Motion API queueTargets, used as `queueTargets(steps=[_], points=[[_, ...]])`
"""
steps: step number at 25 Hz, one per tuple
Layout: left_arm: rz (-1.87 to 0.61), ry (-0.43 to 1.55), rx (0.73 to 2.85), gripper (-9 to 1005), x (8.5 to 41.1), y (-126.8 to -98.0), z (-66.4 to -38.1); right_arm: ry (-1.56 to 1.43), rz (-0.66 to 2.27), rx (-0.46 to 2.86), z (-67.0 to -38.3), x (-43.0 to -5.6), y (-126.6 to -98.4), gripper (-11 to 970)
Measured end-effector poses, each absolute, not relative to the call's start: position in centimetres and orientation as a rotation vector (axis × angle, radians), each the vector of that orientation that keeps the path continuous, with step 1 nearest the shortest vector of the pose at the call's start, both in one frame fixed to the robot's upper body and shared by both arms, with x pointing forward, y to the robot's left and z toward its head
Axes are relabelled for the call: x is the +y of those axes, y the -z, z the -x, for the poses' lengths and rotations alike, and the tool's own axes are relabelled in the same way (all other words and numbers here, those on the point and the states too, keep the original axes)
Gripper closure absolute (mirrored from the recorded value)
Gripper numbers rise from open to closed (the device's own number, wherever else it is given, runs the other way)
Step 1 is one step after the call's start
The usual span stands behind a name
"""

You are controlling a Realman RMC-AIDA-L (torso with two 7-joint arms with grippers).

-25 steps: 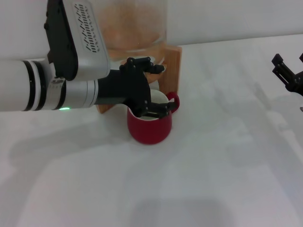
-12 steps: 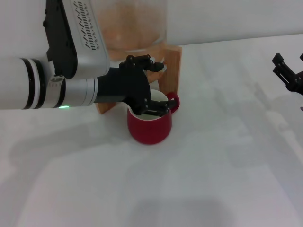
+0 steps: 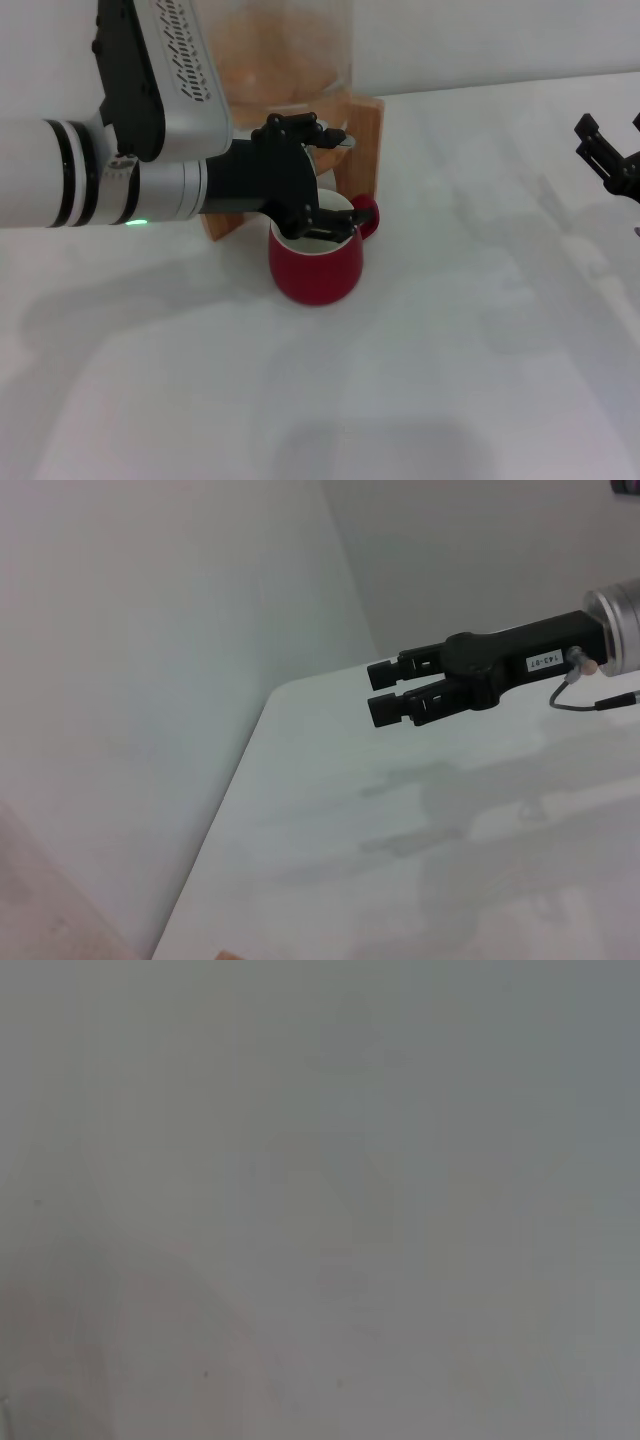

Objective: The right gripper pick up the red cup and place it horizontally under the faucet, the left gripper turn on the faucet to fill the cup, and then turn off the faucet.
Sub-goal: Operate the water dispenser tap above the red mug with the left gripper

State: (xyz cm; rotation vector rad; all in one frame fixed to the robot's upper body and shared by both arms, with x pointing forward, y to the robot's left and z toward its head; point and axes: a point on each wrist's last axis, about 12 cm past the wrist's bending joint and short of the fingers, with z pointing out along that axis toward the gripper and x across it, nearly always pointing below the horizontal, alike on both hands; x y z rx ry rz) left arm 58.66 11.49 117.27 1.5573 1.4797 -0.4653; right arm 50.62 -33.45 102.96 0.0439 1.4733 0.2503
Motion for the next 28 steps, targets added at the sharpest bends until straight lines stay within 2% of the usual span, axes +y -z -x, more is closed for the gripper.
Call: queueTargets(steps=[28], points=[[-1.544,0.46,1.483,121,11.52,-117.3,-58.83,-0.253,-0.043,1.468,-50.54,-33.45,-103.0,114]])
